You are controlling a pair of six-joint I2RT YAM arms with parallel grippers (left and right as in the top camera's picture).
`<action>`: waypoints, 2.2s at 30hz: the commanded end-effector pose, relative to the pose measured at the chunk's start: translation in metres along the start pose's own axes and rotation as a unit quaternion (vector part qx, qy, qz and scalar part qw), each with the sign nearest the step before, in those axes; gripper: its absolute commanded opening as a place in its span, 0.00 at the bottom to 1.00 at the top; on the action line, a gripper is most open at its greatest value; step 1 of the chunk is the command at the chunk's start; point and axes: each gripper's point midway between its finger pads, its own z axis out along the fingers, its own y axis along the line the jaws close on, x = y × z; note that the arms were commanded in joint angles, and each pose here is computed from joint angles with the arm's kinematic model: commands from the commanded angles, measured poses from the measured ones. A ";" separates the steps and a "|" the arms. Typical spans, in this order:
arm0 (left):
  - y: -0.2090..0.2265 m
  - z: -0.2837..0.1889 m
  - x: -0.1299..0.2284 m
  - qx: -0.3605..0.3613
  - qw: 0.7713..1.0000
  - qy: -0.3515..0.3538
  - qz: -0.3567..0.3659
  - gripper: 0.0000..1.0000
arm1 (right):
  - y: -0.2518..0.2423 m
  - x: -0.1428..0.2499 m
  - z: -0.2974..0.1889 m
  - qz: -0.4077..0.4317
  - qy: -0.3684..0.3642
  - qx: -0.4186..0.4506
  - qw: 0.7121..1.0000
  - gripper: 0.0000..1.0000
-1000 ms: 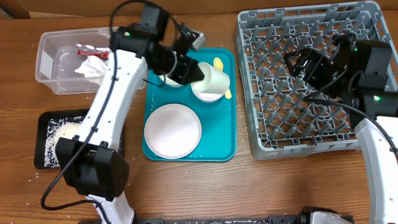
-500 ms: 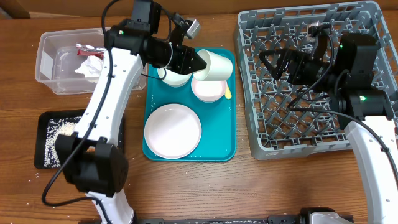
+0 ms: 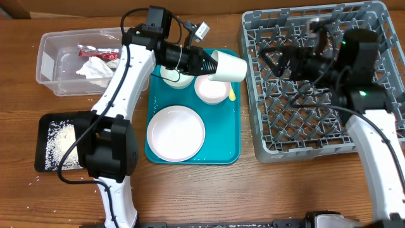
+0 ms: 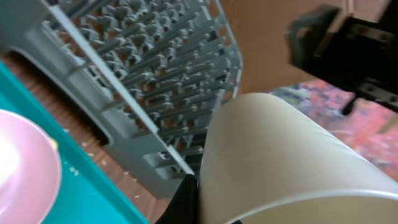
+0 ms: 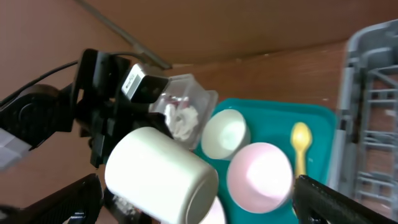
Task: Sort waste into correct bins and load items into the dishwasher
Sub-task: 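Lift the white cup and carry it right toward the right gripper, then grasp the white cup with the right gripper and release the left gripper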
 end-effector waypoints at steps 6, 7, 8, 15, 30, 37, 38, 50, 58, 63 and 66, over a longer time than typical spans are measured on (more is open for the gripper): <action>-0.024 -0.029 -0.013 0.083 0.996 -0.030 -0.018 0.04 | 0.033 0.008 0.028 -0.035 0.036 -0.121 0.991 1.00; -0.022 -0.034 -0.014 0.080 0.996 -0.036 -0.020 0.04 | 0.033 0.007 0.028 -0.037 0.035 -0.122 0.991 1.00; -0.019 -0.040 -0.016 0.078 0.996 -0.042 -0.022 0.04 | 0.034 0.006 0.028 -0.040 0.034 -0.125 0.991 1.00; -0.022 -0.073 -0.025 0.119 0.990 -0.074 -0.036 0.04 | 0.050 -0.001 0.033 -0.082 0.017 -0.157 0.984 1.00; -0.039 -0.071 -0.022 0.166 0.981 -0.059 -0.076 0.04 | 0.074 0.008 0.072 -0.127 0.013 -0.209 0.970 1.00; -0.051 -0.047 -0.015 0.176 0.981 -0.031 -0.076 0.04 | 0.080 0.002 0.074 -0.138 -0.001 -0.220 0.966 1.00; -0.053 -0.044 -0.014 0.177 0.981 -0.028 -0.075 0.04 | 0.080 0.002 0.074 -0.139 -0.002 -0.219 0.966 1.00; -0.055 -0.039 -0.012 0.178 0.981 -0.021 -0.077 0.04 | 0.087 0.009 0.074 -0.136 0.012 -0.235 0.962 0.85; -0.055 -0.039 -0.012 0.179 0.980 -0.019 -0.085 0.04 | 0.099 0.019 0.080 -0.139 0.024 -0.247 0.959 0.85; -0.055 -0.039 -0.012 0.178 0.980 -0.019 -0.085 0.04 | 0.098 0.023 0.082 -0.134 0.031 -0.246 0.959 0.73; -0.055 -0.039 -0.012 0.178 0.980 -0.019 -0.085 0.04 | 0.098 0.023 0.082 -0.134 0.031 -0.246 0.959 0.67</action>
